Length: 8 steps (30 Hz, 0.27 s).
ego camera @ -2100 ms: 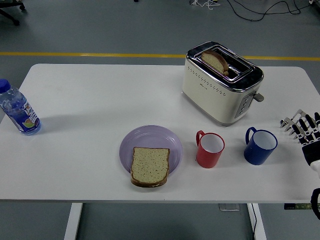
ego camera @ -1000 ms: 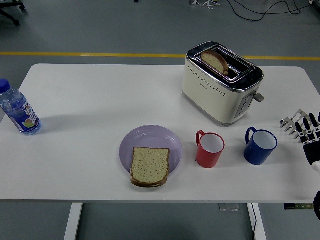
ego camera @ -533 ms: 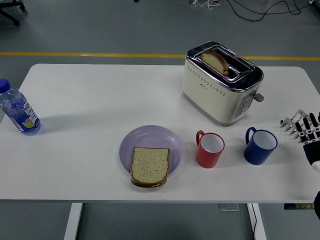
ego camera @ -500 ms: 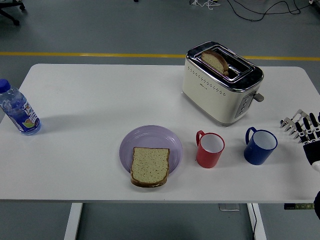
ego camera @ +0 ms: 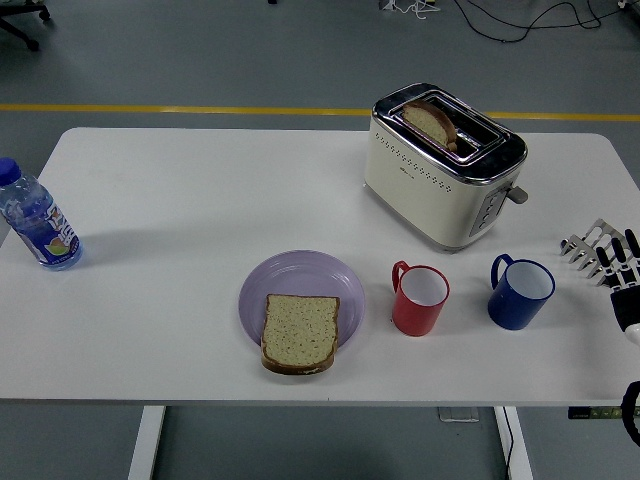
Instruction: Pick up the cup,pour liquid into bread,place the cup on the desk
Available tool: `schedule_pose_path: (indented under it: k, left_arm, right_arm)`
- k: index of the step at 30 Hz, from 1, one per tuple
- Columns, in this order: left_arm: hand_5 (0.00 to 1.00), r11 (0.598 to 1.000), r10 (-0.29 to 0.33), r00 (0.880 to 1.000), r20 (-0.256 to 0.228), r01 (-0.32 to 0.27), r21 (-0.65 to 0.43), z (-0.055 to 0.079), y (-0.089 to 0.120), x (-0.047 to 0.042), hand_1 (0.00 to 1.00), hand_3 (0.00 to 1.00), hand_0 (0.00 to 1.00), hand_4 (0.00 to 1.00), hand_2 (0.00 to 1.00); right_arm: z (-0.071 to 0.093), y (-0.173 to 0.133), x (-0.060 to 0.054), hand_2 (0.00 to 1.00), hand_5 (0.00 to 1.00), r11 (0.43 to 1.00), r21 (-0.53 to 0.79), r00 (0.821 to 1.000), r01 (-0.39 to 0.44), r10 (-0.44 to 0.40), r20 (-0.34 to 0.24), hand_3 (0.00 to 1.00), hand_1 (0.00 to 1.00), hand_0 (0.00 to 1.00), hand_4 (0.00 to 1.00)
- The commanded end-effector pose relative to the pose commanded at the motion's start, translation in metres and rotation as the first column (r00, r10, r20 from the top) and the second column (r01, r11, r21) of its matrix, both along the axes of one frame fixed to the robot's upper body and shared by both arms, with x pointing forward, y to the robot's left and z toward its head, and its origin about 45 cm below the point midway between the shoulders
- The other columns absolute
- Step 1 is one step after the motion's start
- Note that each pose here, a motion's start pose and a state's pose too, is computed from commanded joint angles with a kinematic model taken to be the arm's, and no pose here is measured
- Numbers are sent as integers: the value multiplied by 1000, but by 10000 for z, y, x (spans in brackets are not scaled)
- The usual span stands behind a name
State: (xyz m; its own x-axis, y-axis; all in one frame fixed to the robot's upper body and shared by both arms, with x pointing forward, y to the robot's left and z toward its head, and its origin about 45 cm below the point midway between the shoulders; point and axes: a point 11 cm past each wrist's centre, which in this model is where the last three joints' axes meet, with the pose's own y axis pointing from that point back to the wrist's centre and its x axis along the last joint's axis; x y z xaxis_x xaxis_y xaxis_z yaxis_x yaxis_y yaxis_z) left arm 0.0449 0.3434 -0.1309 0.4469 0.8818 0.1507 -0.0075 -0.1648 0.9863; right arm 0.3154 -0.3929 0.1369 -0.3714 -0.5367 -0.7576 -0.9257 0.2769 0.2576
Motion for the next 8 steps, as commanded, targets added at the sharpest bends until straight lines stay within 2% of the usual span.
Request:
schedule_pose_path:
  k: [8]
  left_arm:
    - [998,1000,-3,1000,1,3,0,1,0,6,739,641,671,403,746]
  right_arm:
    - [-22,-28,-19,616,114,1000,5,1000,24,-24,-5,599,537,587,631]
